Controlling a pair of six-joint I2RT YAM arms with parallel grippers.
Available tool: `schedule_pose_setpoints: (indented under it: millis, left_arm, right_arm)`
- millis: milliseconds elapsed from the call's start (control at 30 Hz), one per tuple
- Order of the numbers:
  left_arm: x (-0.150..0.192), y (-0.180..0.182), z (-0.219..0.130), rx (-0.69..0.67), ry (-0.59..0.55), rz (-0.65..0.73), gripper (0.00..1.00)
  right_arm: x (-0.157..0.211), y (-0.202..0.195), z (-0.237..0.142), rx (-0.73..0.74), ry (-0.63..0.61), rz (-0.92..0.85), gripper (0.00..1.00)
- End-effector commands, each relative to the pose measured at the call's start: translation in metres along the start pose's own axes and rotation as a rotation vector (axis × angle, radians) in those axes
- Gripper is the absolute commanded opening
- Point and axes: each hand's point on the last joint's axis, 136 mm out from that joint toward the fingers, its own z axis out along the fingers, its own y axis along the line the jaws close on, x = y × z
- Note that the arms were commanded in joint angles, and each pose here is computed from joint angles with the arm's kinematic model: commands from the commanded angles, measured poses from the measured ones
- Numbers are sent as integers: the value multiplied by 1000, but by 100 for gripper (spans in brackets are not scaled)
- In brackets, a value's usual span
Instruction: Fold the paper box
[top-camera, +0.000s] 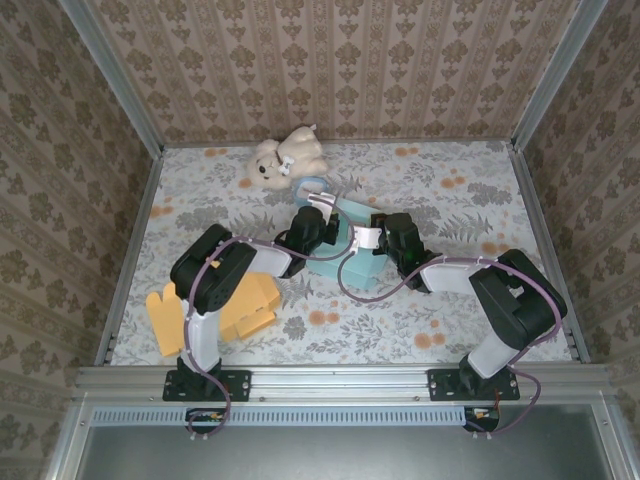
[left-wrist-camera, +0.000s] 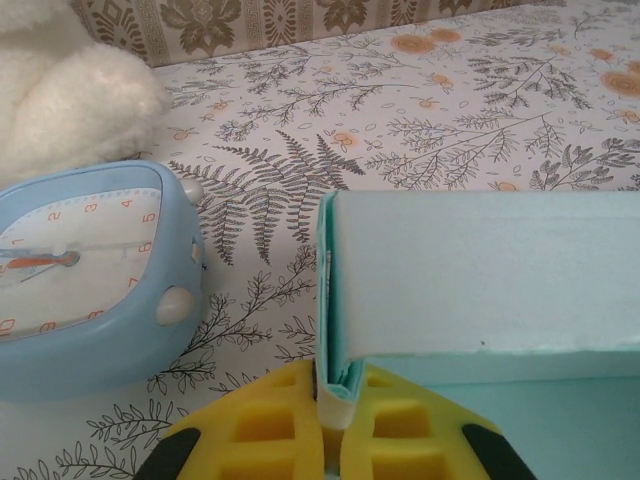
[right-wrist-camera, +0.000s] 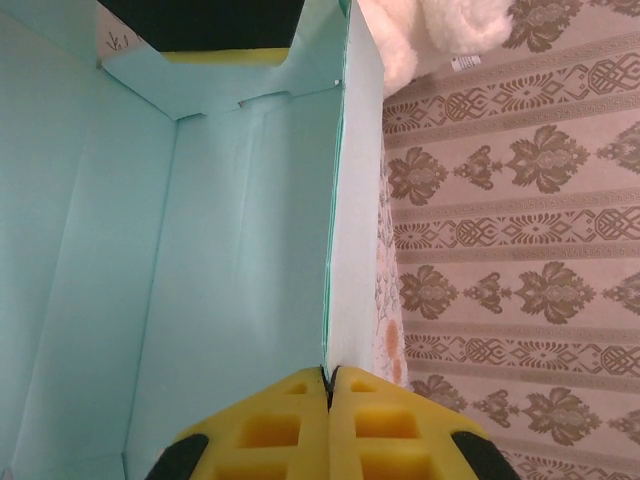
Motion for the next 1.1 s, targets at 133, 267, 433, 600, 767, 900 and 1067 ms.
schedule_pose_setpoints:
  millis: [133,267,433,600,767,900,1067]
  left_arm:
    - [-11,-13,-3,4,-61,23,0]
    - [-7,-15,-9,17,-63,23,0]
    - [-3,-12,-17,7,-61,24,0]
    - [1,-3,-26,-31,-53,12,0]
    - [1,5,-36,-63,-54,-7,0]
    - [4,15,-44,-108,-46,-41,0]
    - [9,19,-52,-122,-22,-73,0]
  right_arm:
    - [-3,55,-7,-212,-20,29,6]
    - [-12,37,-13,-172,-54,95,15]
    - [-21,18,-23,-138,-92,173,29]
    - [-28,3,-40,-126,-128,290,45]
    - [-37,-26,-67,-80,-185,536,50]
    - [-29,-53,-84,-10,-148,863,50]
    - [-2,-60,-98,25,28,1302,45]
